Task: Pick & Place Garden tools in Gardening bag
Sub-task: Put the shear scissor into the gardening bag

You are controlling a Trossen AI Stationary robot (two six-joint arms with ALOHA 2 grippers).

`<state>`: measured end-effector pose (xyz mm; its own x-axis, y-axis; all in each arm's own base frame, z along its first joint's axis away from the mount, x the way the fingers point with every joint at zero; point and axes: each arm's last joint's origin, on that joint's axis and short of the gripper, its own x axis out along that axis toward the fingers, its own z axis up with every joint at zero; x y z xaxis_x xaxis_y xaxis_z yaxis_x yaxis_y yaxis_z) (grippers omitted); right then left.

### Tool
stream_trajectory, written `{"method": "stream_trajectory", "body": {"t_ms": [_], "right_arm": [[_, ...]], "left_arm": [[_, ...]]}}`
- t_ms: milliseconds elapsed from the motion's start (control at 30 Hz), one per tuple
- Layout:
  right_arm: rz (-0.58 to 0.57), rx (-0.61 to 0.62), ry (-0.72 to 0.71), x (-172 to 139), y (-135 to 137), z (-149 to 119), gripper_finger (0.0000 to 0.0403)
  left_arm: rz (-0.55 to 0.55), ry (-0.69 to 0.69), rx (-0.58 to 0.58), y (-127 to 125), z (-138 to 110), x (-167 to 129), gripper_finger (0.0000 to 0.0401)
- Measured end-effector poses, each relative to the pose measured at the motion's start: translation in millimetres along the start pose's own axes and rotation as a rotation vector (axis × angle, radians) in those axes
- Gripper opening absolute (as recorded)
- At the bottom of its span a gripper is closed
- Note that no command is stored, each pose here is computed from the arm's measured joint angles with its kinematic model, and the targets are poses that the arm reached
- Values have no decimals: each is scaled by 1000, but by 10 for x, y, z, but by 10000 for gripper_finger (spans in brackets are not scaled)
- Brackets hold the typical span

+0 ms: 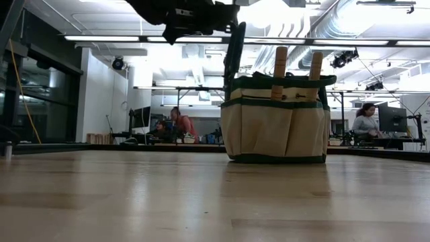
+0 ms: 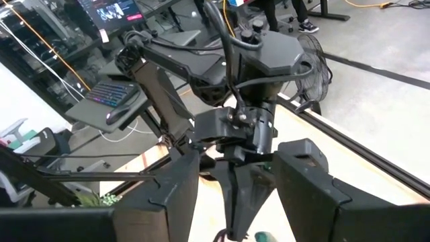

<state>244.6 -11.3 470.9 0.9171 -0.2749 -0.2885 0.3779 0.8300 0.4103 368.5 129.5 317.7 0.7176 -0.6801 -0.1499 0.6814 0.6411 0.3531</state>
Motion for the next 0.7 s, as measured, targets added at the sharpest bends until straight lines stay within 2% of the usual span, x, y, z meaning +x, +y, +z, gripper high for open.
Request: {"method": "stream_trajectory", "body": {"t_ms": [433, 700], "right_arm": [[-5, 0, 7, 0, -4, -7, 183], [-31, -1, -4, 0, -13, -6, 183]], "left_arm": [[-175, -87, -132, -113, -43, -8, 0], [-159, -59, -128, -126, -67, -10, 0]]}}
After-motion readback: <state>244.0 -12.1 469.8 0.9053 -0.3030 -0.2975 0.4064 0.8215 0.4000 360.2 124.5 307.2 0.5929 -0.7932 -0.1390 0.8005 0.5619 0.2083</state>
